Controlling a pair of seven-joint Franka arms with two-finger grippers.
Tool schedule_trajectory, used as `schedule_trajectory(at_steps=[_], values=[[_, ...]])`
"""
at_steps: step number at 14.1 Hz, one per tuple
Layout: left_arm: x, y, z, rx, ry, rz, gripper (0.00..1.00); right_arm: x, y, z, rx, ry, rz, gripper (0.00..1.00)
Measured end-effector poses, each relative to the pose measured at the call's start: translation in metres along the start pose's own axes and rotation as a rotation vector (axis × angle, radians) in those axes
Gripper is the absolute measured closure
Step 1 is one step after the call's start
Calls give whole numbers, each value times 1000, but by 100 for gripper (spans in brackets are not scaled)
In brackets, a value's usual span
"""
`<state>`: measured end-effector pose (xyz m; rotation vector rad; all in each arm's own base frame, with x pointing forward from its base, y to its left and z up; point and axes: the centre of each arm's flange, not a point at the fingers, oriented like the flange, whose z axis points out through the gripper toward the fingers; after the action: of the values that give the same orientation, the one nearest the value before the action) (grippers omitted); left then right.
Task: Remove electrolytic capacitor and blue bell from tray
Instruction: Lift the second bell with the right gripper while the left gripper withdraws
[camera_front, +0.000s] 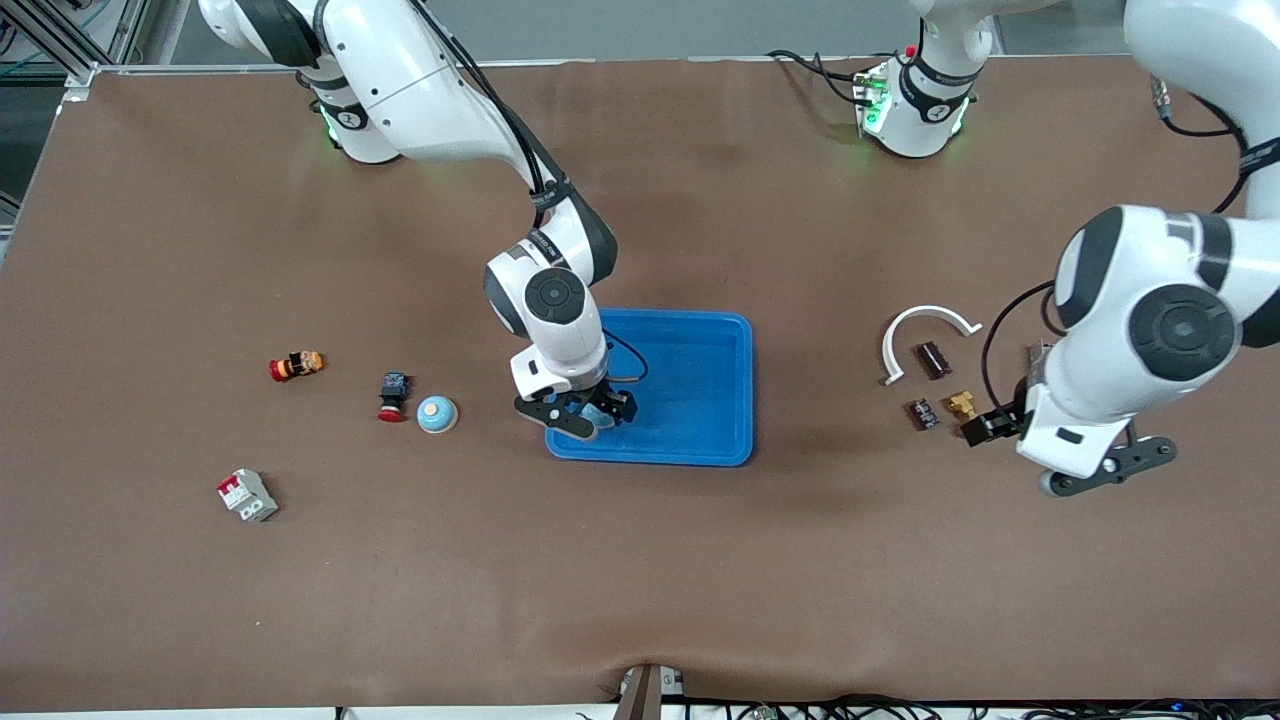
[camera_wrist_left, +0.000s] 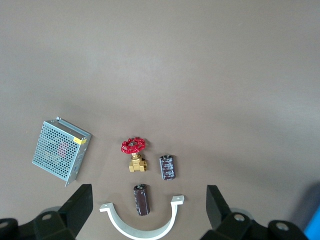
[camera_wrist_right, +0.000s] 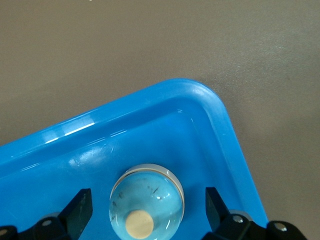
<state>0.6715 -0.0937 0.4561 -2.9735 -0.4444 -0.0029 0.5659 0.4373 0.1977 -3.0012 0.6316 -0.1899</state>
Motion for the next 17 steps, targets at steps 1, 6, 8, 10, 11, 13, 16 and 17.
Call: schedule_trajectory(at_steps=[1, 6, 8, 10, 11, 13, 16, 17], values=[[1, -8, -18, -23, 8, 0, 0, 0, 0, 2, 3, 2, -1, 0], [-19, -49, -96, -73, 30, 70, 0, -2, 0, 12, 8, 5, -3, 0], [-27, -63, -114, -93, 18, 99, 0, -3, 0, 12, 8, 4, -4, 0], [-37, -68, -131, -94, 32, 130, 0, -4, -1, 11, 10, 3, -6, 7], [-45, -67, -140, -85, 30, 152, 0, -6, -2, 11, 11, 2, -8, 17], [-62, -70, -156, -64, 13, 181, 0, -9, -5, 10, 14, 2, -13, 24], [-80, -91, -175, -74, 3, 221, 0, -9, -6, 8, 17, 3, -13, 36], [-85, -100, -178, -72, 2, 241, 0, -10, -7, 8, 18, 3, -14, 36]])
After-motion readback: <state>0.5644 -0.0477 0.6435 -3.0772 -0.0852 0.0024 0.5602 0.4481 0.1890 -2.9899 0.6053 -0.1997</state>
